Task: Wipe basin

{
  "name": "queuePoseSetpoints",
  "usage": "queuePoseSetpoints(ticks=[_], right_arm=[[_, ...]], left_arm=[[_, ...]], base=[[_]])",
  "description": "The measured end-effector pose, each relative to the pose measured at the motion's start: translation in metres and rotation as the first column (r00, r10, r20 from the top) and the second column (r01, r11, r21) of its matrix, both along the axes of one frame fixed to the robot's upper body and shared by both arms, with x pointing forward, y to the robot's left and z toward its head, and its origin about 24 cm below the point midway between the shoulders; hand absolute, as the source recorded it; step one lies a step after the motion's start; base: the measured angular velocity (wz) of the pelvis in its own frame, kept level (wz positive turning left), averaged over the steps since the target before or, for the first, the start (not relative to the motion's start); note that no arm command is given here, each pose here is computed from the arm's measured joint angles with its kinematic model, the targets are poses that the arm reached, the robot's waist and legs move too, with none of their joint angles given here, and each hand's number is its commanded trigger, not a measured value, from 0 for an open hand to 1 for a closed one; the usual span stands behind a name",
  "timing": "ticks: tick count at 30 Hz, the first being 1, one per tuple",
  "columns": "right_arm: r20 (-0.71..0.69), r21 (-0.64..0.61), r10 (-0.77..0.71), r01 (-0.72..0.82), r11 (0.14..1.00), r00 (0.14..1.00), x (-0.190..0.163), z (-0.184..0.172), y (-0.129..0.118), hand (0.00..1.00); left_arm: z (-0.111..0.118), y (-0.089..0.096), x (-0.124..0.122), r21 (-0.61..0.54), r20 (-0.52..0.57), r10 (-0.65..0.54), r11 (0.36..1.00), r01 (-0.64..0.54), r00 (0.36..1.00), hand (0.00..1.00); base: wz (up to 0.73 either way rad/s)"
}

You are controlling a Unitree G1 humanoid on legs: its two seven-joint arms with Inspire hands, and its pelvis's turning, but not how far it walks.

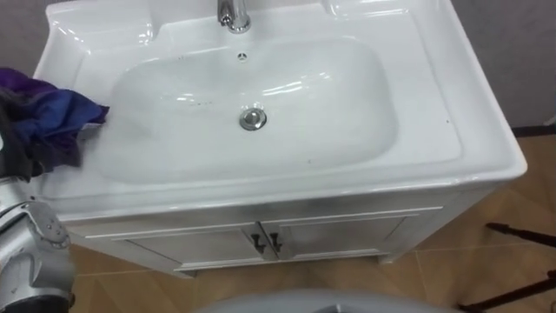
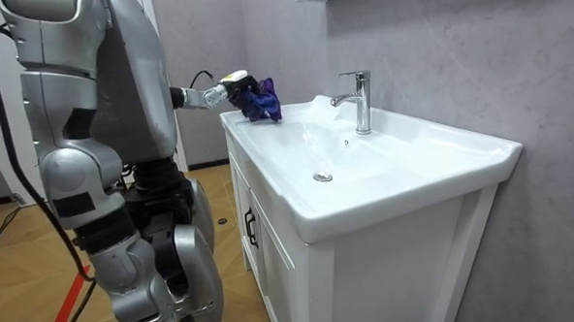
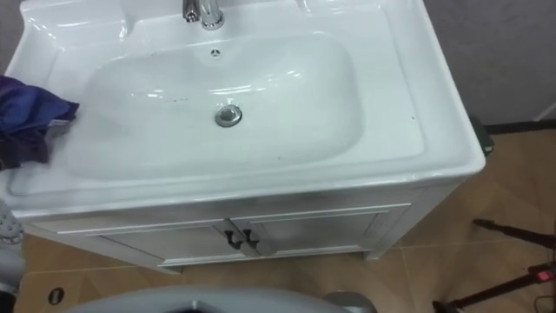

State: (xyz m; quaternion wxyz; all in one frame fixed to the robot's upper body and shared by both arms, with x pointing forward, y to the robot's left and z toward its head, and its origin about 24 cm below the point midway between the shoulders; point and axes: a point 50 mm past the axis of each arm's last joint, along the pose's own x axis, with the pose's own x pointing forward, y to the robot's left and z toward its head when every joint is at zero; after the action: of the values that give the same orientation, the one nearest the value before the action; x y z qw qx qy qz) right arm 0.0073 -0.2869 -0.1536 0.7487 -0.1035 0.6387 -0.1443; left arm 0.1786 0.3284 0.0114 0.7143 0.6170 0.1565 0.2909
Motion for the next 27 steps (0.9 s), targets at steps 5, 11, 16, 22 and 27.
queuePoseSetpoints(ticks=[5, 11, 16, 22, 27], right_arm=[[-0.005, 0.001, 0.000, 0.000, 1.000, 1.000, -0.002, 0.000, 0.000, 0.00], [-0.011, 0.005, -0.001, 0.001, 1.000, 1.000, -0.005, 0.000, 0.001, 0.00], [-0.012, 0.009, -0.001, 0.001, 1.000, 1.000, -0.005, 0.000, 0.001, 0.00], [-0.033, 0.007, -0.006, 0.006, 1.000, 0.999, -0.010, 0.000, 0.000, 0.00], [-0.046, 0.003, -0.009, 0.009, 1.000, 0.999, -0.014, 0.000, -0.001, 0.00]], left_arm=[[-0.001, -0.002, 0.000, 0.013, -0.018, -0.008, 1.000, 0.009, 1.000, 1.00], [-0.001, -0.003, 0.001, 0.072, -0.059, -0.029, 0.997, 0.033, 0.998, 1.00], [0.000, -0.004, 0.002, 0.094, -0.069, -0.035, 0.995, 0.041, 0.997, 1.00], [-0.005, -0.002, -0.003, 0.091, -0.092, -0.019, 0.995, 0.027, 0.996, 1.00], [-0.020, 0.004, -0.013, 0.076, -0.159, 0.017, 0.997, -0.005, 0.987, 1.00]], base=[[0.00], [0.00], [0.00], [-0.03], [-0.13]])
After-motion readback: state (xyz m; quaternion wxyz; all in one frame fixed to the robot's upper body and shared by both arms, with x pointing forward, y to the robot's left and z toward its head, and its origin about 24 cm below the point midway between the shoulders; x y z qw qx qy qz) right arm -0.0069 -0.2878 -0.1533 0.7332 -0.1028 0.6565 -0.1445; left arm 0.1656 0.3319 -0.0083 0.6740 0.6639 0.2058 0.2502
